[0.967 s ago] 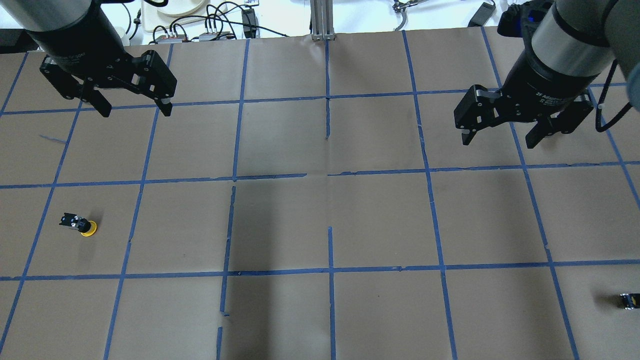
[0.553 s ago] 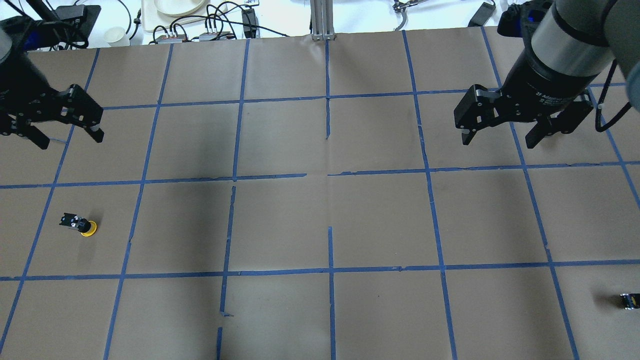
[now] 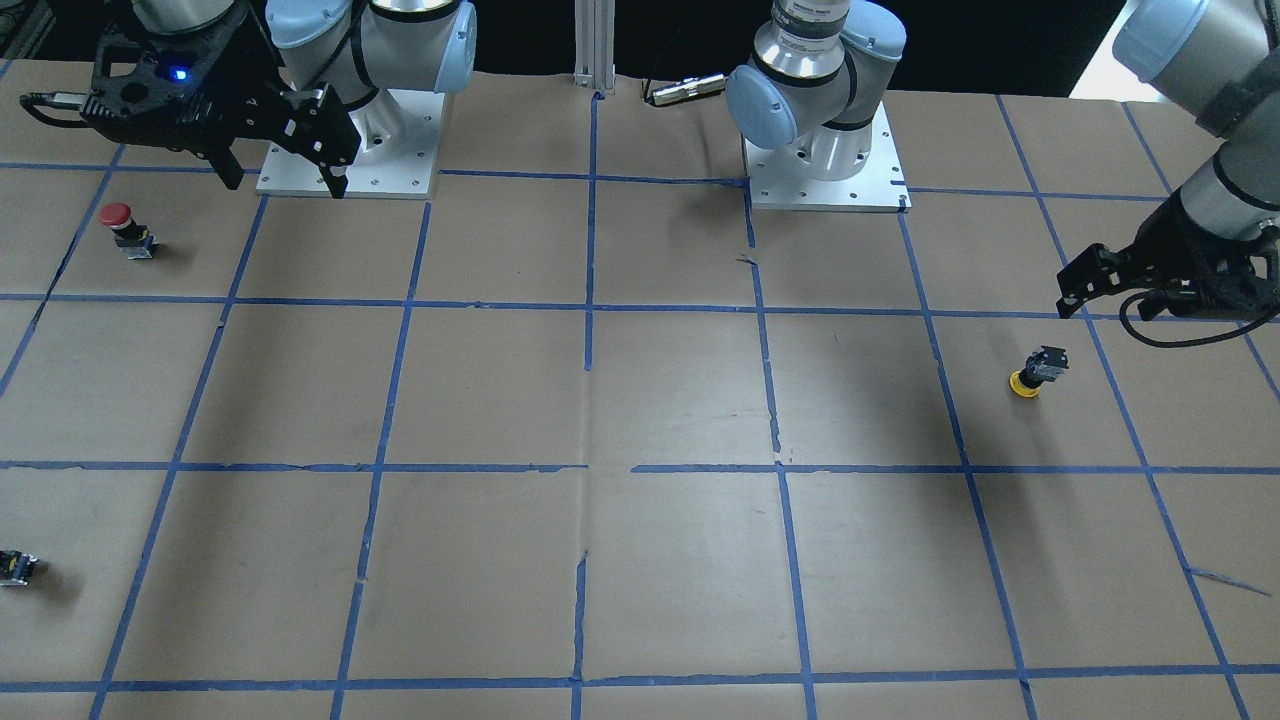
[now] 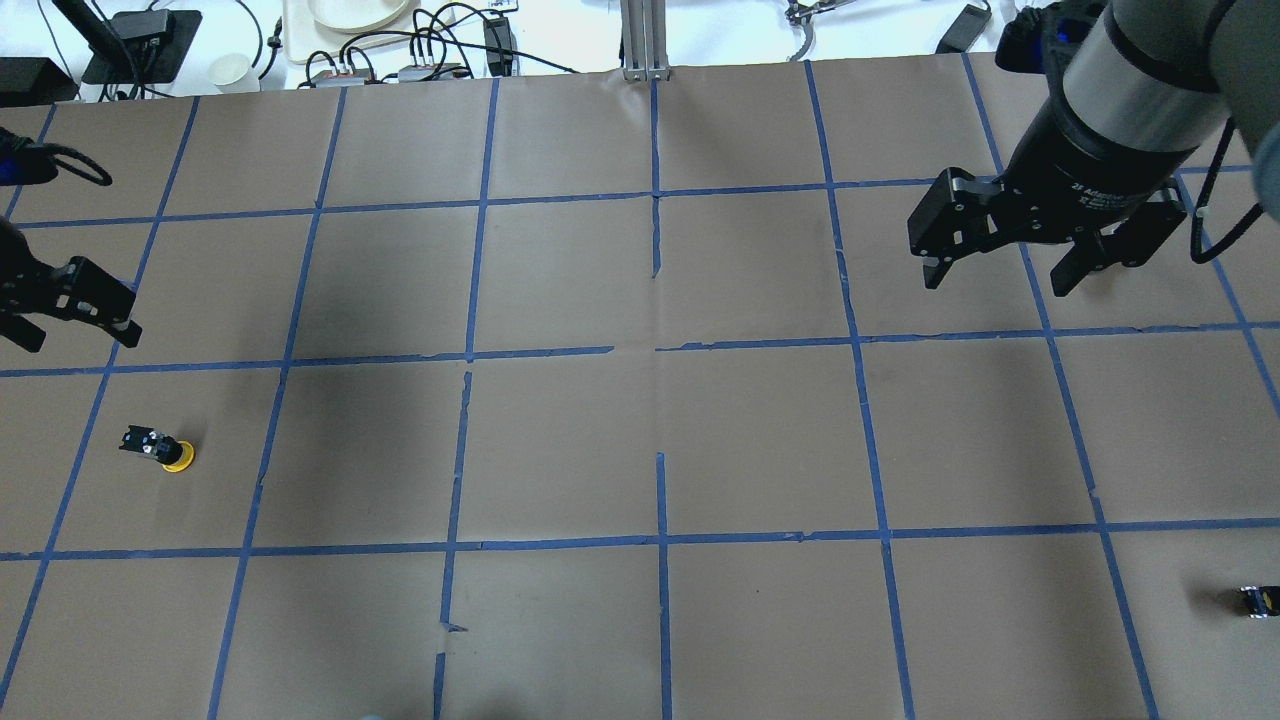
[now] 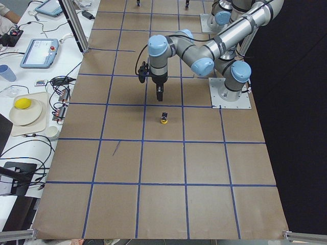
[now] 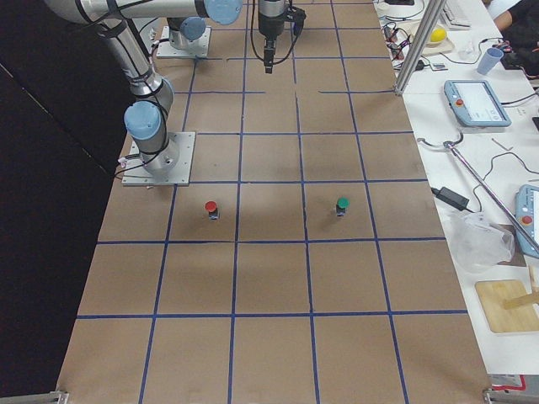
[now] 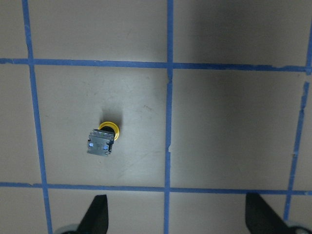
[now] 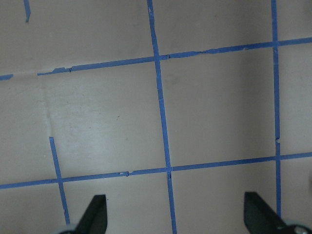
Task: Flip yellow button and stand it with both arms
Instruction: 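Close the left gripper on the black body of the yellow button, then lift the button with the left gripper while the right gripper rotates upward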
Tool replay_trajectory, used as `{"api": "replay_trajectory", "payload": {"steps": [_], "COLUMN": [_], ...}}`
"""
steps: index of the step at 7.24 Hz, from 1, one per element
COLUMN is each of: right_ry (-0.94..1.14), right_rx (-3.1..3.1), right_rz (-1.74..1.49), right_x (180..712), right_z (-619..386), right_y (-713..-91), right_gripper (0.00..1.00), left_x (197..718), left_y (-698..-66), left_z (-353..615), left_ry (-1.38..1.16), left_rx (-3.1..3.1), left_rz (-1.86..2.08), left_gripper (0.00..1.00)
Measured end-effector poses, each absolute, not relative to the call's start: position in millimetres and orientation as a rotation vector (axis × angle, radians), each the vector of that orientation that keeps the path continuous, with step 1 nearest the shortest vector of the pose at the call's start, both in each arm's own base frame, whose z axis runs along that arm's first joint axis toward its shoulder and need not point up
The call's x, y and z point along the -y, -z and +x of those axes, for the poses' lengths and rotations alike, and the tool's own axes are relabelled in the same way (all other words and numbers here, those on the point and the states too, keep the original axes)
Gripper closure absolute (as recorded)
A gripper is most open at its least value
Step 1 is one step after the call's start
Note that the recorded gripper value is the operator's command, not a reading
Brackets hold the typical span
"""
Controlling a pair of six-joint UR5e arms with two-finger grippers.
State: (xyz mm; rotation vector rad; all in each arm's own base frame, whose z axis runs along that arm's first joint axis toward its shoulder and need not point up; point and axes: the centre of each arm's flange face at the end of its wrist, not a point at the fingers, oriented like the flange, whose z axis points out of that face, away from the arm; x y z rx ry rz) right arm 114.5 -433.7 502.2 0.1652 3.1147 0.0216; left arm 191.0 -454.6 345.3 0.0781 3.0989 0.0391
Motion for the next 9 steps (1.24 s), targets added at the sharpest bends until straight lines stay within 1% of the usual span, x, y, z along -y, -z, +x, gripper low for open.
{"api": "replay_trajectory", "payload": {"steps": [3, 5, 6, 7, 9], "right_ry": [-0.043, -0.054, -0.062, -0.076, -0.126], "right_rx": [-3.111, -3.061, -2.989, -2.926, -2.764], "right_rz": [0.193, 0.339, 0.453, 0.594, 0.838], "right_x": [444.2, 445.8, 446.8, 447.9, 454.1], "right_z": [113.0, 116.7, 122.3, 126.1, 134.1], "right_y": [-492.2, -491.2, -492.6, -494.5, -498.3], "right_gripper": [0.00, 0.00, 0.00, 0.00, 0.00], "left_x": [426.5, 416.1, 416.2, 417.5, 418.9], "left_y": [-250.8, -223.1, -216.6, -212.6, -209.0], "left_z": [229.6, 224.1, 224.2, 225.4, 225.3], "left_ry": [-0.009, -0.022, -0.008, 0.006, 0.010], "left_rx": [-3.134, -3.169, -3.158, -3.145, -3.137], "left_rz": [0.189, 0.234, 0.286, 0.321, 0.341], "left_gripper": [0.00, 0.01, 0.06, 0.13, 0.23]}}
